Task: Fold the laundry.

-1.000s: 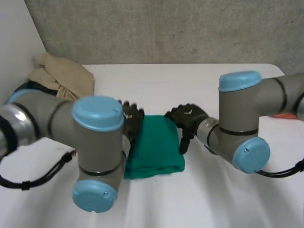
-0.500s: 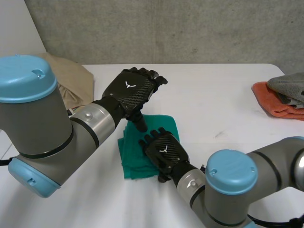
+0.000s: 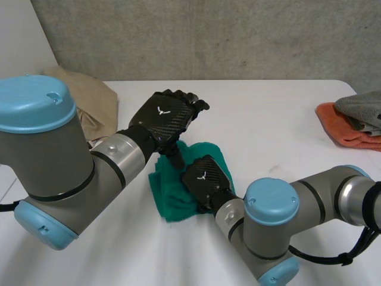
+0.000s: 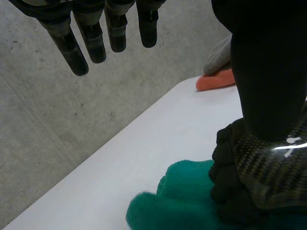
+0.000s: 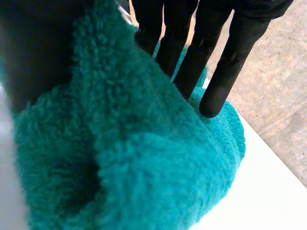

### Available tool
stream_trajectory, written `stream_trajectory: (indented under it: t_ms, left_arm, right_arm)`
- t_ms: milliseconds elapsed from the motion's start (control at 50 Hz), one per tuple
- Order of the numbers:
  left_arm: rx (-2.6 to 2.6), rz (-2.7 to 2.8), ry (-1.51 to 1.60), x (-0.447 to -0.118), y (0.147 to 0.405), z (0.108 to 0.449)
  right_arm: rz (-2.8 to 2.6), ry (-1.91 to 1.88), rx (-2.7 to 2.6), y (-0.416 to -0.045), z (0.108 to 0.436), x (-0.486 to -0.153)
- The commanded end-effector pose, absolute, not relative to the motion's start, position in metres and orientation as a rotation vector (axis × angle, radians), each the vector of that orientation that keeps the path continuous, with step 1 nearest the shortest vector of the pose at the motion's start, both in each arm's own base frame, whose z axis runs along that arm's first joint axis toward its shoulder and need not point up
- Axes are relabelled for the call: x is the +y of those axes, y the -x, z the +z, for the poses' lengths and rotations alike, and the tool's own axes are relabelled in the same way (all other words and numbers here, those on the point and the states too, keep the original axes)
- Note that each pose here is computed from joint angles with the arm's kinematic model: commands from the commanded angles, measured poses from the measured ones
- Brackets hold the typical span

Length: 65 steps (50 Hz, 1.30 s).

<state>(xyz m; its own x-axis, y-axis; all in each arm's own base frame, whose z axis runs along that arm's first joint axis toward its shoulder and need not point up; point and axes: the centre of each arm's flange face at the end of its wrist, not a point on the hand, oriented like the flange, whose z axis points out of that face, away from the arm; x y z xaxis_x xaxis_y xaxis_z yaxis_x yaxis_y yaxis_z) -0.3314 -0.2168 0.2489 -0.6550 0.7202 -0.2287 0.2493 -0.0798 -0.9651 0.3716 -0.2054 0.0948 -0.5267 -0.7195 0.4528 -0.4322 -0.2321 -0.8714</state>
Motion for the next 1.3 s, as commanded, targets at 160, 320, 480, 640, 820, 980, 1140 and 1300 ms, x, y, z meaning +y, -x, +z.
stream_trajectory:
  t_ms: [160,320,480,640,820,980,1140,1300]
  left_arm:
    - [-1.835,1.796,1.041,-0.217,0.330,0.252]
    - [-1.834,1.794,1.040,-0.216,0.331,0.252]
    - [-1.843,1.780,1.046,-0.215,0.330,0.248]
    - [-1.845,1.780,1.047,-0.215,0.329,0.247]
    - [-1.844,1.782,1.046,-0.216,0.329,0.248]
    - [-1.847,1.781,1.045,-0.216,0.329,0.247]
    - [-1.845,1.780,1.046,-0.216,0.329,0.247]
    - [-1.848,1.779,1.046,-0.217,0.329,0.247]
  right_arm:
    - [-1.889,1.335,1.789,-0.370,0.117,-0.222]
    - [-1.842,1.356,1.818,-0.368,0.115,-0.220]
    - [-1.823,1.363,1.837,-0.367,0.109,-0.221]
    - [-1.789,1.371,1.878,-0.357,0.111,-0.218]
    - [-1.770,1.391,1.875,-0.358,0.106,-0.214]
    - [-1.785,1.394,1.863,-0.363,0.100,-0.221]
    - [-1.804,1.387,1.848,-0.371,0.096,-0.231]
    - [-1.833,1.372,1.829,-0.376,0.100,-0.238]
